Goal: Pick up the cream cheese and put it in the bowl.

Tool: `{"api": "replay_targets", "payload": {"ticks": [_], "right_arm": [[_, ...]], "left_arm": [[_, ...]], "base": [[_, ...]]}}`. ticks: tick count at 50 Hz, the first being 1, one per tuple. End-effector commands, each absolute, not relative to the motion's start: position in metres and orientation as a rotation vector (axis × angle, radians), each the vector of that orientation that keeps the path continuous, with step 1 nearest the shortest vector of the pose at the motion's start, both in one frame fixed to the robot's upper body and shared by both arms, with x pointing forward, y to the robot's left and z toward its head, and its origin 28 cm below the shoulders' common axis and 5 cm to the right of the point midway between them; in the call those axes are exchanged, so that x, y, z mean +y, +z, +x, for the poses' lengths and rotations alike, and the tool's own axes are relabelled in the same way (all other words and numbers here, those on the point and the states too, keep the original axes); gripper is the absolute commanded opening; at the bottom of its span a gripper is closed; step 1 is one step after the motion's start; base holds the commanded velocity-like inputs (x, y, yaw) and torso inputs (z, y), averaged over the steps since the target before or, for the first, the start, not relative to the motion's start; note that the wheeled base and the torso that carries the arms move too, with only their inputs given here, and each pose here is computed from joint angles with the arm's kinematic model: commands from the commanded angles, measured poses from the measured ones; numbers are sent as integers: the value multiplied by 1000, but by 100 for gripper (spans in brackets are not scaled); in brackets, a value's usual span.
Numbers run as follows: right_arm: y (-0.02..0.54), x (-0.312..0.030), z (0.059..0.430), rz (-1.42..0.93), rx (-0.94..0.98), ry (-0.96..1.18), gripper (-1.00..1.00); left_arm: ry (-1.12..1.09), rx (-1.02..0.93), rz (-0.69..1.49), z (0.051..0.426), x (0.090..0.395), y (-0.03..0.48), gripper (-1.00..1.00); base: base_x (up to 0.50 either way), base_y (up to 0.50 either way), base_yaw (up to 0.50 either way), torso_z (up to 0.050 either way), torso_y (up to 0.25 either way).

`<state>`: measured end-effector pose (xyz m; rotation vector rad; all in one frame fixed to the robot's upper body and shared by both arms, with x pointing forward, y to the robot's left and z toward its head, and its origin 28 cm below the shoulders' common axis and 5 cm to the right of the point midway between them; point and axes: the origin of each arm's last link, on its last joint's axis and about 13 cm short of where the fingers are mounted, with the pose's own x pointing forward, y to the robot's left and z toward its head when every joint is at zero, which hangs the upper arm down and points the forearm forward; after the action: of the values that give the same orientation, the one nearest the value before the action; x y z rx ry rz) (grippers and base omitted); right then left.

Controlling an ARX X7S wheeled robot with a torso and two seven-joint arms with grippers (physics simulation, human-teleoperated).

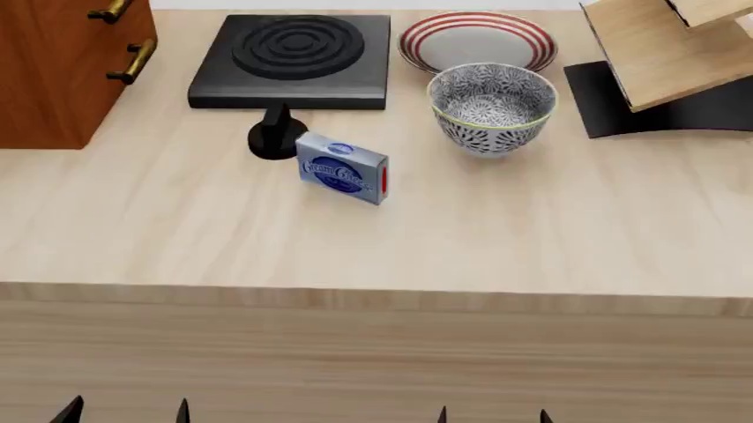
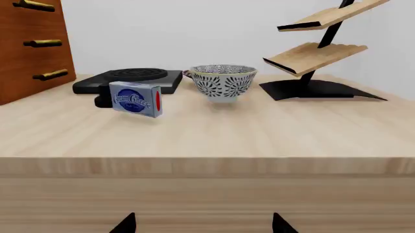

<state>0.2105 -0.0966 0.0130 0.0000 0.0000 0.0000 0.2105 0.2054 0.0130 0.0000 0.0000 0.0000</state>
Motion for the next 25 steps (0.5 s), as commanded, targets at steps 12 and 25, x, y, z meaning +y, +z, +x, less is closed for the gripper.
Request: {"api": "replay_targets", "payload": {"ticks": [12, 25], "right_arm": [[13, -100, 211, 12, -4, -9, 100], [13, -100, 209, 10, 0, -9, 100]], "left_arm": [[-2, 1, -10, 209, 205, 14, 100], [22, 8, 14, 209, 205, 14, 100]], "base": [[0, 0, 0, 0, 0], [0, 0, 0, 0, 0]]}}
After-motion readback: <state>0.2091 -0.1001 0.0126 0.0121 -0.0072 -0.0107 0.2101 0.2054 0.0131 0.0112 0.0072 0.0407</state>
